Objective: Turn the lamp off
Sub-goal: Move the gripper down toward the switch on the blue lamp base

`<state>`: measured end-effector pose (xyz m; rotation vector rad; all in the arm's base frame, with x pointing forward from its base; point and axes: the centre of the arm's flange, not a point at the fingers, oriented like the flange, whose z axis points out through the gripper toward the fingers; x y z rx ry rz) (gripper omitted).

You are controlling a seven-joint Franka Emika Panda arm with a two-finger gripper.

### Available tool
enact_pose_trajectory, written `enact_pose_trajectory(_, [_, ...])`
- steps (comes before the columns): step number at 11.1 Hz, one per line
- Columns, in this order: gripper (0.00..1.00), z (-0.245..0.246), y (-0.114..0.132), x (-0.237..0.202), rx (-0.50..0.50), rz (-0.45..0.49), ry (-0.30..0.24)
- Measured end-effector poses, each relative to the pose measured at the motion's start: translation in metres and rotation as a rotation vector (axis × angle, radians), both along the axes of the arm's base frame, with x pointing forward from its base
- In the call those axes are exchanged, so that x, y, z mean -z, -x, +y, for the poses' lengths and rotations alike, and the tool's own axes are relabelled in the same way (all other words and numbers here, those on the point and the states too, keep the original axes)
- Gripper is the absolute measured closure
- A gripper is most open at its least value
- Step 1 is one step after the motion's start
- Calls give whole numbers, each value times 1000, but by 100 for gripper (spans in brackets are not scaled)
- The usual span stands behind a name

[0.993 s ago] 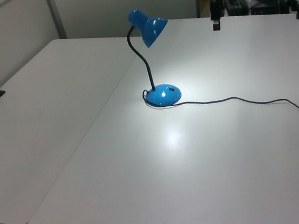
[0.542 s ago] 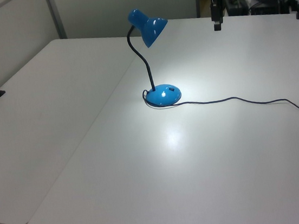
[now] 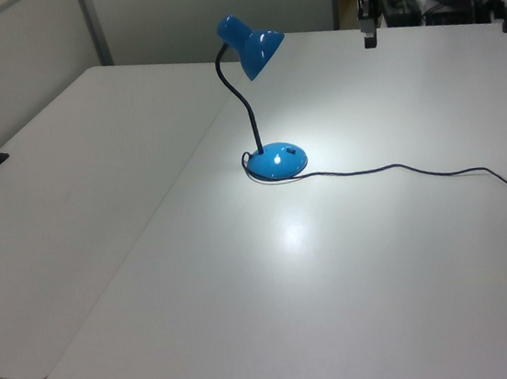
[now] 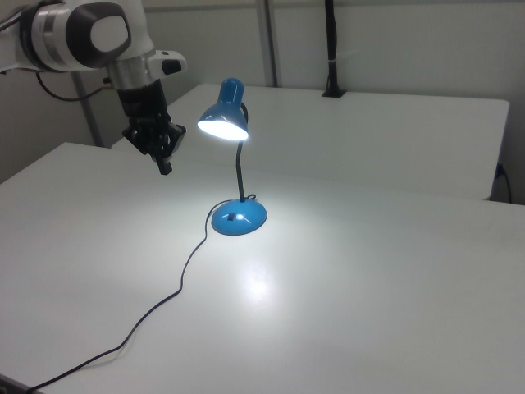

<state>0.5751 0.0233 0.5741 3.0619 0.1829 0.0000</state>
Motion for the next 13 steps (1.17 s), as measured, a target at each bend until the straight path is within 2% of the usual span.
enact_pose_trajectory(4, [99,1,-16,19,-9,-48,-5])
enact_pose_trajectory(8, [99,5,-44,79,-26,-133,-17])
enact_pose_trajectory(10, [99,6,-65,119,-34,-183,-26])
enact_pose_trajectory(13, [99,5,-86,151,-38,-262,-38])
